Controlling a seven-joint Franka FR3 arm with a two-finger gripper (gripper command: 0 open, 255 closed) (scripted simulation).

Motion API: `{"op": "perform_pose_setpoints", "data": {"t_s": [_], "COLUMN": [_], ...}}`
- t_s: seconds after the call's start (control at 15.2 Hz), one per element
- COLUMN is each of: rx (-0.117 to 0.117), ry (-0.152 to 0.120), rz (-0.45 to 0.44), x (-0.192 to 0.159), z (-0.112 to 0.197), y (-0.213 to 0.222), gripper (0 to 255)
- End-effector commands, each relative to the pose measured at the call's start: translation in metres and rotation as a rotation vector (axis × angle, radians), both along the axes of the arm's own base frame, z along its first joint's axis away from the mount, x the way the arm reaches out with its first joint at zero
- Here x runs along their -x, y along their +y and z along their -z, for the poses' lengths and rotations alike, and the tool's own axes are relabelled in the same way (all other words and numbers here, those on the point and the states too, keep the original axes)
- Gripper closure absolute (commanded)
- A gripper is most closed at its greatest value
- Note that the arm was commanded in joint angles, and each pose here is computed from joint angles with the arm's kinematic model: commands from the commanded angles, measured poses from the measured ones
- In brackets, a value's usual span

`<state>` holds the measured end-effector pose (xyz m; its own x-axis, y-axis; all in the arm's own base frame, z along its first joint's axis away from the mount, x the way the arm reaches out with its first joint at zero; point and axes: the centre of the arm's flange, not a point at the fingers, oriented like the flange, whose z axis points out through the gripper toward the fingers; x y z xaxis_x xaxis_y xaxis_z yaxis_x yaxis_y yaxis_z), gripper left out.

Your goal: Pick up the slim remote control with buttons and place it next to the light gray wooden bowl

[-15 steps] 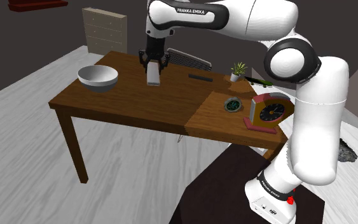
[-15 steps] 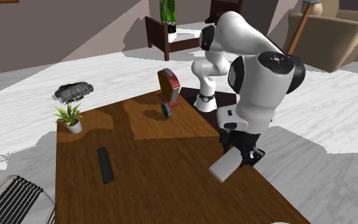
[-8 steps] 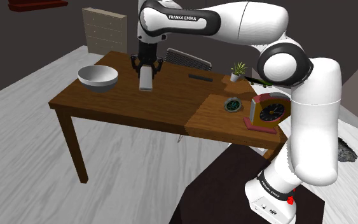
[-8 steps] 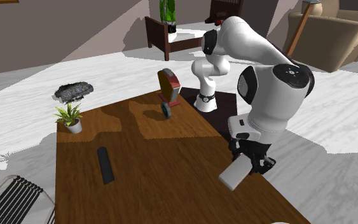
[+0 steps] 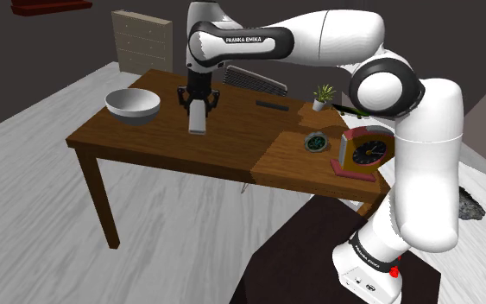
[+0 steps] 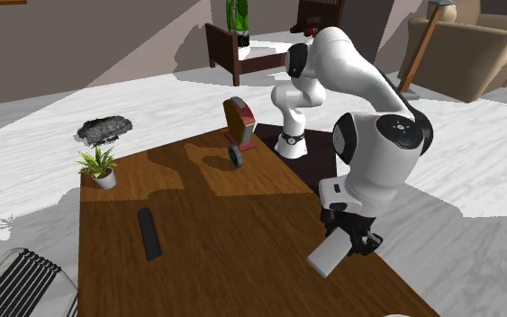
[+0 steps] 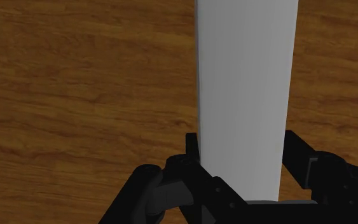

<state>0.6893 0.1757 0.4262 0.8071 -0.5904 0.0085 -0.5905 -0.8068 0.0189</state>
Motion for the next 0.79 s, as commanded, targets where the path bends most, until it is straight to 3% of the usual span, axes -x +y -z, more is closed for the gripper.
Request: {"op": "perform_pose_setpoints", "data": {"t_s": [0.0, 0.73], "rx": [0.0, 0.0], "ry": [-0.001, -0.001], "rz": [0.0, 0.0], "x": [0.0, 0.0], "z": [0.01, 0.069], "y": [0.0, 0.0], "gripper": [255, 255]}}
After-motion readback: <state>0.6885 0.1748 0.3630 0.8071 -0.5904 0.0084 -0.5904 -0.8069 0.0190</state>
